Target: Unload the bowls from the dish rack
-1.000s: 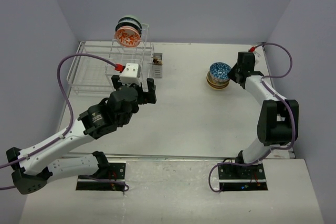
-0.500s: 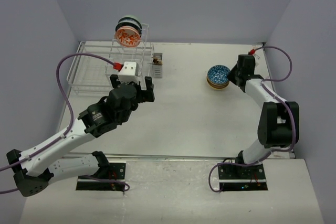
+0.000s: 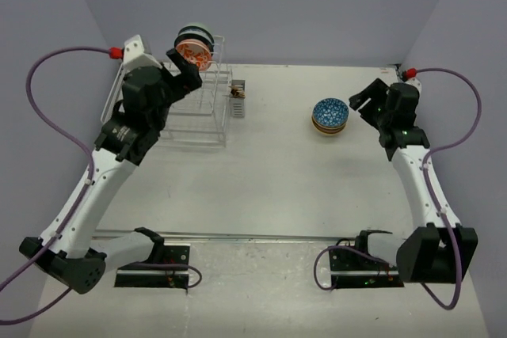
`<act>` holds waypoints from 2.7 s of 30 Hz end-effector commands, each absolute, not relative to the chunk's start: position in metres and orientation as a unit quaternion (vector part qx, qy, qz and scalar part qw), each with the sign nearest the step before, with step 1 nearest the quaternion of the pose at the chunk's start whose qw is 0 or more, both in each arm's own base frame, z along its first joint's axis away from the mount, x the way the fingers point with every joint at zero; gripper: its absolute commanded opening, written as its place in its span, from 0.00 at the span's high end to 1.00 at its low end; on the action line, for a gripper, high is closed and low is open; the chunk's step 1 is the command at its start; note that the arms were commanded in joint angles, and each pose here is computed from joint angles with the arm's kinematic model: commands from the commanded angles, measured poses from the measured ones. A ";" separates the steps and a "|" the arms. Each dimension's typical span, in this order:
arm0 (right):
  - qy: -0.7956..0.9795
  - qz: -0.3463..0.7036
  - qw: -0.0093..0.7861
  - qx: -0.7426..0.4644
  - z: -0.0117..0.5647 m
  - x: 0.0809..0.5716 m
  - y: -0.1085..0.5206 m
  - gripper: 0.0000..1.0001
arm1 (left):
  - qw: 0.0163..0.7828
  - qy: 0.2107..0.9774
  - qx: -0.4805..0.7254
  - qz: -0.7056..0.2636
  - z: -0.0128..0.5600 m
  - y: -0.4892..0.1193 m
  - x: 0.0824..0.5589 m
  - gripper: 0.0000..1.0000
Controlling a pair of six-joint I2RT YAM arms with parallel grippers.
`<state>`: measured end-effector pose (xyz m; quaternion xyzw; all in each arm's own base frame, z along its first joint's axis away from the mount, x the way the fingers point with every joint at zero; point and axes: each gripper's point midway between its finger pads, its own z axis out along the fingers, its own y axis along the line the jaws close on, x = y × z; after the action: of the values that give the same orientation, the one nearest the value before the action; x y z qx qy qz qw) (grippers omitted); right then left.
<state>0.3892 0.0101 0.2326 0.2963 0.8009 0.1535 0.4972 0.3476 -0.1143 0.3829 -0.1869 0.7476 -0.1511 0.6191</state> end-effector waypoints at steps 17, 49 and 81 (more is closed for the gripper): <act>0.738 0.431 0.518 0.037 0.333 0.244 0.122 0.26 | 0.557 0.591 -0.422 -0.403 0.395 -0.111 0.495 0.09; 0.726 0.417 0.547 -0.013 0.344 0.203 0.125 0.27 | 0.550 0.570 -0.487 -0.369 0.328 -0.093 0.542 0.97; 0.719 0.417 0.555 -0.020 0.359 0.198 0.125 0.27 | 0.632 0.496 -0.362 -0.473 0.440 -0.115 0.450 1.00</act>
<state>0.2046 0.1227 0.3417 0.0020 0.7310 0.4151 0.5416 0.4825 -0.1144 0.3720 -0.4066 0.5529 -0.4378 0.5808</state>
